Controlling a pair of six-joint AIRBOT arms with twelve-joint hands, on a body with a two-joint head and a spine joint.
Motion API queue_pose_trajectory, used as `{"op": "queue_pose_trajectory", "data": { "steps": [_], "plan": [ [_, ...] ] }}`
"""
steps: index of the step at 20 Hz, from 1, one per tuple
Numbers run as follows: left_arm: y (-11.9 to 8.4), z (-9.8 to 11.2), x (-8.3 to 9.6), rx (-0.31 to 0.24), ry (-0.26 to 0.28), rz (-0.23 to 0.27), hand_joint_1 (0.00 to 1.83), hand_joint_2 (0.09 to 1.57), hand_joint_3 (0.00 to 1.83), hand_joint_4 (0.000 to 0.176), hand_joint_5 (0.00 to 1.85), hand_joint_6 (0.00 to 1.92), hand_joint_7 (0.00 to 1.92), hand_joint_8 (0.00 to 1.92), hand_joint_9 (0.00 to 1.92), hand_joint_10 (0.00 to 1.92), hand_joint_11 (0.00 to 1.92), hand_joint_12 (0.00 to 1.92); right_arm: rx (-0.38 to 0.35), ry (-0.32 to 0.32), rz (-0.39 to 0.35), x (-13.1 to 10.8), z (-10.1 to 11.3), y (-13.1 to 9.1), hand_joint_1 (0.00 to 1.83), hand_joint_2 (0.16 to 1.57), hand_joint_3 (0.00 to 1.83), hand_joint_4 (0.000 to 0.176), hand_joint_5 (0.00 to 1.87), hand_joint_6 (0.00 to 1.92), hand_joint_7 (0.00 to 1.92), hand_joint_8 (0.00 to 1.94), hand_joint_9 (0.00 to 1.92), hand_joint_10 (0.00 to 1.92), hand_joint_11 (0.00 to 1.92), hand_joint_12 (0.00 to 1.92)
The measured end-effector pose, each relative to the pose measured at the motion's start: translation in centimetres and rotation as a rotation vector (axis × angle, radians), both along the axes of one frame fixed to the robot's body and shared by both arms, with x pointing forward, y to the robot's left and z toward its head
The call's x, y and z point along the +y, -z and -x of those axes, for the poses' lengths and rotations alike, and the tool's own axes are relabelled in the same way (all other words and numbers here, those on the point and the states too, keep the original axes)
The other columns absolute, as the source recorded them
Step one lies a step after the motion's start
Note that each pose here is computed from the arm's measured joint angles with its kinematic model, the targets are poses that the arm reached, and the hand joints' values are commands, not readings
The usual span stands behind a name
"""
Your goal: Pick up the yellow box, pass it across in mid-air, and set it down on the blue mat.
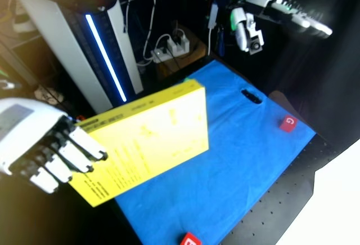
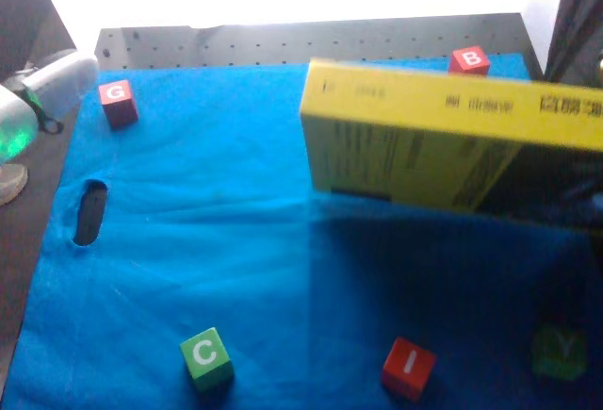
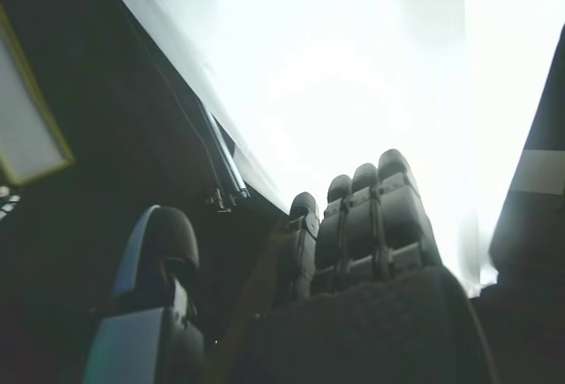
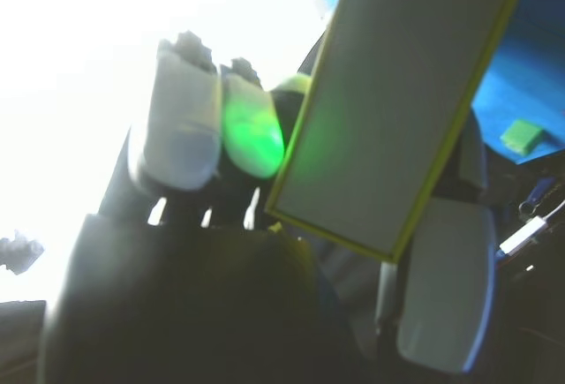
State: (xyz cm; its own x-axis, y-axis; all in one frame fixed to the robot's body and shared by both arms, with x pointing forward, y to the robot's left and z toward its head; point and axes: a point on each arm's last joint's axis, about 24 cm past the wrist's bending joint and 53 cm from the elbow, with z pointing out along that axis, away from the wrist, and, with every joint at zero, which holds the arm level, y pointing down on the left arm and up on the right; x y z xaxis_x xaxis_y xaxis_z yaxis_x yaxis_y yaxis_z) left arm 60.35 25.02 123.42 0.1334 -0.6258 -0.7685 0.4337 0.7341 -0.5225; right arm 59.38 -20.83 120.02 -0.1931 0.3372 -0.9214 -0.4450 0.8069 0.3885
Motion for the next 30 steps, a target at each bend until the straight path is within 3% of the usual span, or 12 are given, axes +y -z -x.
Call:
{"op": "queue_pose_trajectory", "data": {
  "steps": [2, 4, 5, 6, 8, 10, 11, 13, 14, 20, 22, 30],
  "plan": [
    [-0.2, 0.0, 0.1, -0.009, -0.005, 0.005, 0.44, 1.25, 0.00, 0.145, 0.02, 0.00, 0.00, 0.00, 0.00, 0.00, 0.00, 0.00, 0.004, 0.045, -0.013, -1.4, -1.2, 0.2, 1.47, 1.19, 0.03, 0.000, 0.89, 1.92, 1.09, 1.94, 1.22, 1.92, 1.34, 1.92],
    [-0.2, 0.1, 0.2, -0.010, -0.005, 0.005, 0.45, 1.27, 0.01, 0.120, 0.02, 0.00, 0.00, 0.00, 0.00, 0.00, 0.00, 0.00, 0.070, 0.081, -0.057, -2.4, -2.4, 1.8, 0.91, 1.34, 0.01, 0.006, 0.55, 1.60, 0.59, 1.36, 0.66, 1.66, 0.70, 1.92],
    [-0.2, 0.0, 0.2, -0.009, -0.007, 0.006, 0.45, 1.27, 0.01, 0.120, 0.02, 0.00, 0.00, 0.00, 0.00, 0.00, 0.00, 0.00, 0.076, 0.081, -0.062, -2.5, -2.8, 2.1, 0.91, 1.34, 0.01, 0.006, 0.55, 1.60, 0.59, 1.36, 0.66, 1.66, 0.70, 1.92],
    [-0.3, 0.1, 0.1, -0.011, -0.004, 0.005, 0.45, 1.28, 0.01, 0.116, 0.02, 0.00, 0.00, 0.00, 0.00, 0.00, 0.00, 0.00, 0.083, 0.081, -0.078, -2.6, -3.0, 2.2, 0.78, 1.27, 0.00, 0.000, 0.34, 1.01, 0.54, 1.05, 0.57, 1.46, 0.55, 1.87],
    [-0.3, 0.1, 0.2, -0.012, -0.005, 0.005, 0.43, 1.28, 0.01, 0.111, 0.01, 0.00, 0.00, 0.00, 0.00, 0.00, 0.00, 0.00, 0.105, 0.081, -0.090, -2.5, -3.2, 2.8, 0.68, 1.24, 0.00, 0.000, 0.29, 0.58, 0.49, 0.77, 0.48, 1.27, 0.41, 1.80],
    [-0.3, 0.0, 0.3, -0.012, -0.010, 0.008, 0.43, 1.27, 0.00, 0.116, 0.02, 0.00, 0.00, 0.00, 0.00, 0.00, 0.00, 0.00, 0.110, 0.078, -0.084, -2.4, -3.2, 3.0, 0.52, 1.26, 0.00, 0.000, 0.11, 0.05, 0.32, 0.11, 0.33, 0.82, 0.16, 1.66],
    [-0.3, 0.1, 0.3, -0.012, -0.010, 0.008, 0.43, 1.27, 0.00, 0.116, 0.02, 0.00, 0.00, 0.00, 0.00, 0.00, 0.00, 0.00, 0.111, 0.078, -0.082, -2.4, -3.2, 3.1, 0.52, 1.26, 0.00, 0.000, 0.11, 0.05, 0.32, 0.11, 0.33, 0.82, 0.16, 1.66],
    [-0.4, 0.1, 0.2, -0.015, -0.007, 0.008, 0.40, 1.27, 0.00, 0.118, 0.02, 0.00, 0.00, 0.00, 0.00, 0.00, 0.00, 0.00, 0.117, 0.077, -0.076, -2.4, -3.2, 3.3, 0.42, 1.25, 0.00, 0.000, 0.00, 0.00, 0.16, 0.00, 0.22, 0.38, 0.01, 1.46],
    [-0.4, 0.1, 0.2, -0.016, -0.007, 0.009, 0.40, 1.25, 0.00, 0.119, 0.03, 0.01, 0.00, 0.00, 0.00, 0.00, 0.00, 0.00, 0.120, 0.078, -0.074, -2.5, -3.2, 3.4, 0.41, 1.24, 0.00, 0.054, 0.00, 0.00, 0.01, 0.00, 0.10, 0.15, 0.00, 1.11],
    [-0.4, 0.1, 0.3, -0.018, -0.008, 0.009, 0.43, 1.26, 0.00, 0.131, 0.03, 0.00, 0.00, 0.00, 0.00, 0.00, 0.00, 0.00, 0.115, 0.078, -0.066, -2.7, -3.4, 3.3, 0.41, 1.20, 0.00, 0.101, 0.00, 0.00, 0.00, 0.00, 0.00, 0.00, 0.00, 0.65],
    [-0.4, 0.1, 0.2, -0.017, -0.007, 0.010, 0.43, 1.25, 0.00, 0.128, 0.03, 0.00, 0.00, 0.00, 0.00, 0.00, 0.00, 0.00, 0.112, 0.077, -0.067, -2.6, -3.4, 3.3, 0.40, 1.19, 0.00, 0.130, 0.00, 0.00, 0.00, 0.00, 0.00, 0.00, 0.00, 0.08],
    [-0.4, 0.1, 0.2, -0.017, -0.007, 0.010, 0.41, 1.25, 0.00, 0.141, 0.02, 0.00, 0.00, 0.00, 0.00, 0.00, 0.00, 0.00, 0.035, 0.059, -0.080, -2.4, -3.7, 0.9, 0.34, 1.16, 0.00, 0.135, 0.00, 0.00, 0.00, 0.00, 0.00, 0.00, 0.00, 0.00]
  ]
}}
